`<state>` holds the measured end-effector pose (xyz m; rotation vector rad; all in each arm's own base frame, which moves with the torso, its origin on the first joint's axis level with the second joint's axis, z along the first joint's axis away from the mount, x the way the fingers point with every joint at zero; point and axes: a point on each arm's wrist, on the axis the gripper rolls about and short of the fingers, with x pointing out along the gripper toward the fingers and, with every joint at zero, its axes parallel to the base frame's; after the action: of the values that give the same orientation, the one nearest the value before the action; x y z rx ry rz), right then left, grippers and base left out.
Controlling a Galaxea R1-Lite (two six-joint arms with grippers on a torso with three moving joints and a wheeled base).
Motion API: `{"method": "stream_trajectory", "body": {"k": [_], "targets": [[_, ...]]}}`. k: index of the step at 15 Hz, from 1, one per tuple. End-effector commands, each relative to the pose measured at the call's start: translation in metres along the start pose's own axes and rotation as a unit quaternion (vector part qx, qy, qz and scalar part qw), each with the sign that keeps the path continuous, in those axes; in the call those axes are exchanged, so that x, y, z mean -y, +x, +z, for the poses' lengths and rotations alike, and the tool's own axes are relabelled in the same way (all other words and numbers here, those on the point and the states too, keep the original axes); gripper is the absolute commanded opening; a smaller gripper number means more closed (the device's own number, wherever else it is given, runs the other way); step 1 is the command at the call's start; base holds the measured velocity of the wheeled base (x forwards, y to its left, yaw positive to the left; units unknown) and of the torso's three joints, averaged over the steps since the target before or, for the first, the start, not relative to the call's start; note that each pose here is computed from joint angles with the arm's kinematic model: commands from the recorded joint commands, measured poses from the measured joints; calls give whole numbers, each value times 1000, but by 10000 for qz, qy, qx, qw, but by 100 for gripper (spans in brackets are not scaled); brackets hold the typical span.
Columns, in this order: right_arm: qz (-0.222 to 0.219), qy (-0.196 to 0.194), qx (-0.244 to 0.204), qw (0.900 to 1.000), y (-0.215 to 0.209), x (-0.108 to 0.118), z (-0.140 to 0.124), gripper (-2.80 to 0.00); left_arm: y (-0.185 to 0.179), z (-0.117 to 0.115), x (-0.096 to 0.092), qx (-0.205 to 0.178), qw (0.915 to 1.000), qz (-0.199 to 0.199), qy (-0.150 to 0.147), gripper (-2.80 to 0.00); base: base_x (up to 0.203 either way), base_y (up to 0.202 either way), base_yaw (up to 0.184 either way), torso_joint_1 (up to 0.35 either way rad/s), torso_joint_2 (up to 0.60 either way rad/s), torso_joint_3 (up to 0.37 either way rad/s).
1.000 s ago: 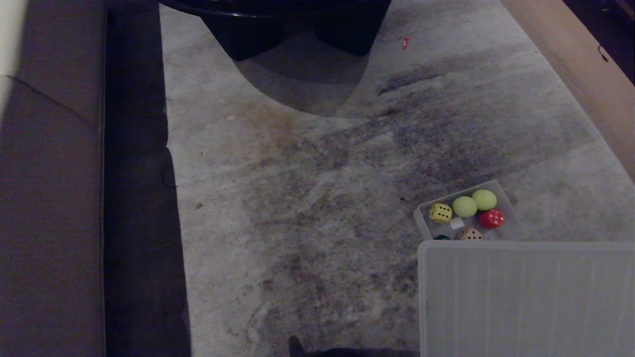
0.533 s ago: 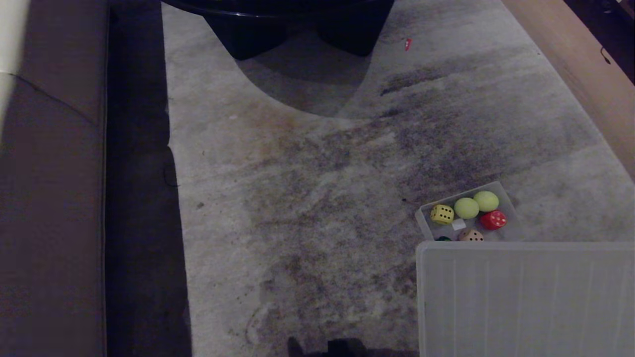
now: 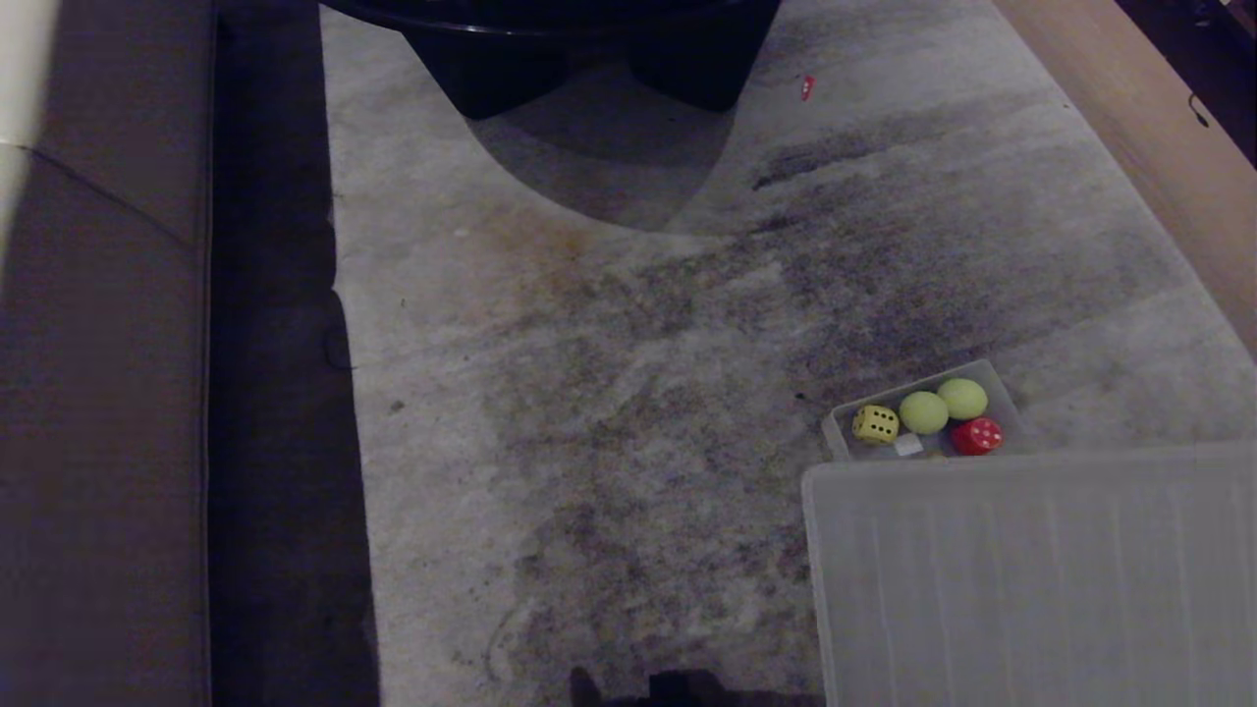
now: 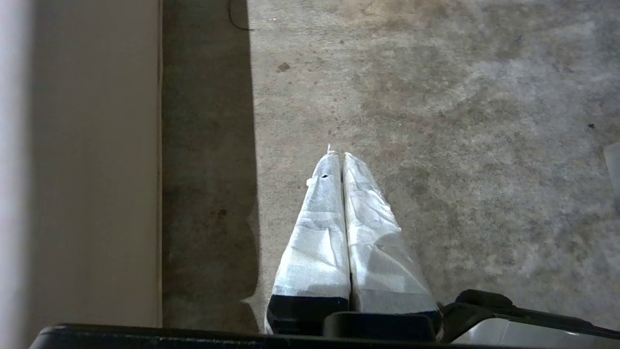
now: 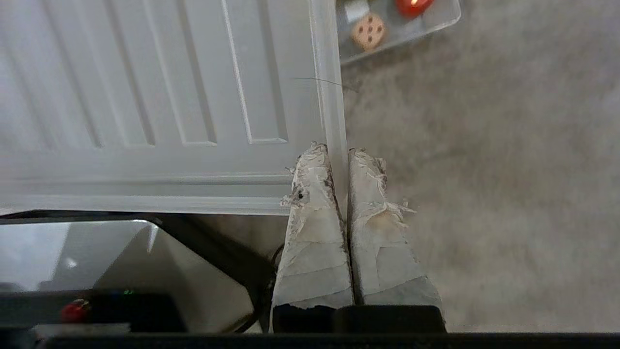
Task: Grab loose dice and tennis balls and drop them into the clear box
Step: Close the lid
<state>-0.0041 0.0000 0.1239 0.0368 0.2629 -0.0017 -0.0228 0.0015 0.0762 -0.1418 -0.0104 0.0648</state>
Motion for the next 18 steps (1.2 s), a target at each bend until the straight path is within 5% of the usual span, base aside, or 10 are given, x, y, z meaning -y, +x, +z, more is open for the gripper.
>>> {"method": "stream_trajectory", "body": {"k": [1,9,18], "targets": [[-35,49,-920,9957,40,-1,28,-280,0,0,0,2,10000,3,-5,-280,0,0,0,0,0,0],[-370,288,-1525,9872,208,11,61,-280,0,0,0,2,10000,3,-5,-280,0,0,0,0,0,0],[109,337,-1437,9890,313,109,43,-280,0,0,0,3,10000,3,-5,-280,0,0,0,0,0,0]]}}
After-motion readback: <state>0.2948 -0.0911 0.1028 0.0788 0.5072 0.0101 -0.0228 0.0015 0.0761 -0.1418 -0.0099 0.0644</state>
